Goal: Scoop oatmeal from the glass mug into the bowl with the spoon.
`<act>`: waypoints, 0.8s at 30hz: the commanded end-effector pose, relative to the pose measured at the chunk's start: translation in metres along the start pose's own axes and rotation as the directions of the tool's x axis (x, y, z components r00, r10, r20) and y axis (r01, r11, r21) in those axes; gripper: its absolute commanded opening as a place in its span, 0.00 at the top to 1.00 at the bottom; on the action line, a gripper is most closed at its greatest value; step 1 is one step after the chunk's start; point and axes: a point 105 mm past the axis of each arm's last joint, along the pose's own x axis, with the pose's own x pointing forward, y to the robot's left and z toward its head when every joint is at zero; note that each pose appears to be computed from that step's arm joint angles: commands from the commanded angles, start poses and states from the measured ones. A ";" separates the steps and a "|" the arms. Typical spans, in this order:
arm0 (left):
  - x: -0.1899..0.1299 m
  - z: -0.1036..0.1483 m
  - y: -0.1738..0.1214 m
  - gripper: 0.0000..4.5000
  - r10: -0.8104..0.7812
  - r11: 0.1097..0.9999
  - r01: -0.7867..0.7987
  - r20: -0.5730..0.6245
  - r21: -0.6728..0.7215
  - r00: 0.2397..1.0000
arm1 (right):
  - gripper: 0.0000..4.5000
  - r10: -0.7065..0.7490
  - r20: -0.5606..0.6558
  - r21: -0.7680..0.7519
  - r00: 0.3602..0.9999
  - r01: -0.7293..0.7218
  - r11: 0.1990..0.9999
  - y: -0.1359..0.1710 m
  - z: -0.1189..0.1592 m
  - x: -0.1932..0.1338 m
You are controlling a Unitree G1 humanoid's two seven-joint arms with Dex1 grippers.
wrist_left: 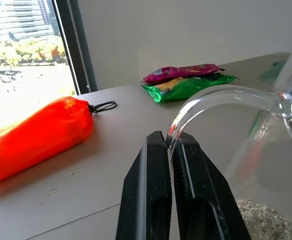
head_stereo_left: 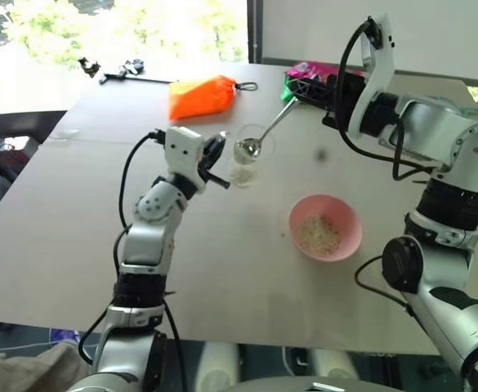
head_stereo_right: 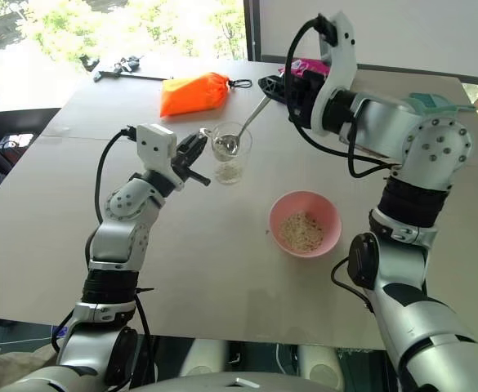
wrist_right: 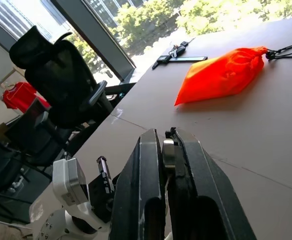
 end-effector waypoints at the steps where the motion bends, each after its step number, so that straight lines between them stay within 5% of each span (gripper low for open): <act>1: 0.002 0.014 -0.004 0.99 -0.011 1.000 0.010 0.053 0.012 0.999 | 1.00 0.043 0.044 0.026 0.998 -0.044 0.999 0.012 0.014 -0.005; 24: 0.010 0.015 -0.023 0.99 -0.088 0.996 0.087 0.062 0.017 0.994 | 1.00 -0.112 0.085 0.268 0.990 0.086 0.960 -0.020 0.027 -0.053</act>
